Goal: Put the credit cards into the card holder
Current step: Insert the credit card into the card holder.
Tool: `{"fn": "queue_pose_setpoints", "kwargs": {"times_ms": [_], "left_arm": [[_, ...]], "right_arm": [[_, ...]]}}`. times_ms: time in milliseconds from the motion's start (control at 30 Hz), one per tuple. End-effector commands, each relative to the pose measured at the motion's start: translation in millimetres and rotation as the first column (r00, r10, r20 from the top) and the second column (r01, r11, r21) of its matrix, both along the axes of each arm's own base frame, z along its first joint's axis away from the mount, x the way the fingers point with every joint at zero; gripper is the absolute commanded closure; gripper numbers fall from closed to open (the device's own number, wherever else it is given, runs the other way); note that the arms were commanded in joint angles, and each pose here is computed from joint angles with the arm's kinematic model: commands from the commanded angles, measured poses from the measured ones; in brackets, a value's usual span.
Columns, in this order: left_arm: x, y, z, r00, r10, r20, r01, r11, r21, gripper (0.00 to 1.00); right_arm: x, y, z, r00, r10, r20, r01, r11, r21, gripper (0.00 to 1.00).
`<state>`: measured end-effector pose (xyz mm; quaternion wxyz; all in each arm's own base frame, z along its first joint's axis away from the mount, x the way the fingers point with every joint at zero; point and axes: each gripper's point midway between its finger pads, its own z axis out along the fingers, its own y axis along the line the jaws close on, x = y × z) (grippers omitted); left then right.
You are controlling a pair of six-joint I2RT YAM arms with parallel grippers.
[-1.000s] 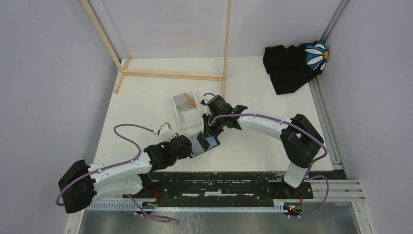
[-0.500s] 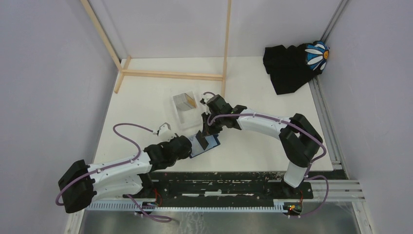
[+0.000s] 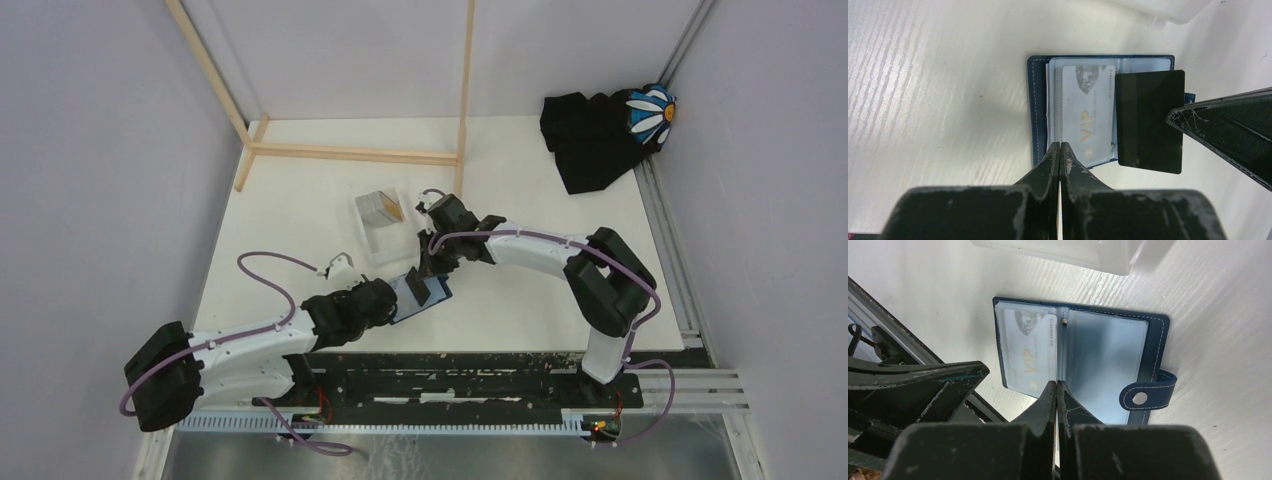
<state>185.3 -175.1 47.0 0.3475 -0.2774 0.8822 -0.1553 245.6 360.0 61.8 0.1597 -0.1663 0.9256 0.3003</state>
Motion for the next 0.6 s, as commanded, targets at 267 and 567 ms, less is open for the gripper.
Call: {"fn": "queue_pose_setpoints", "kwargs": {"times_ms": [267, 567], "left_arm": [[9.8, -7.3, 7.3, 0.999, 0.039, 0.036, -0.038, 0.999, -0.037, 0.97], [6.8, -5.0, 2.2, 0.999, 0.041, 0.022, -0.041, 0.999, -0.031, 0.97]], "right_arm": [[3.2, 7.6, -1.6, 1.000, -0.002, -0.015, 0.003, 0.999, 0.054, 0.99], [1.5, 6.1, -3.5, 1.000, -0.002, -0.024, 0.004, 0.998, 0.058, 0.99]]}}
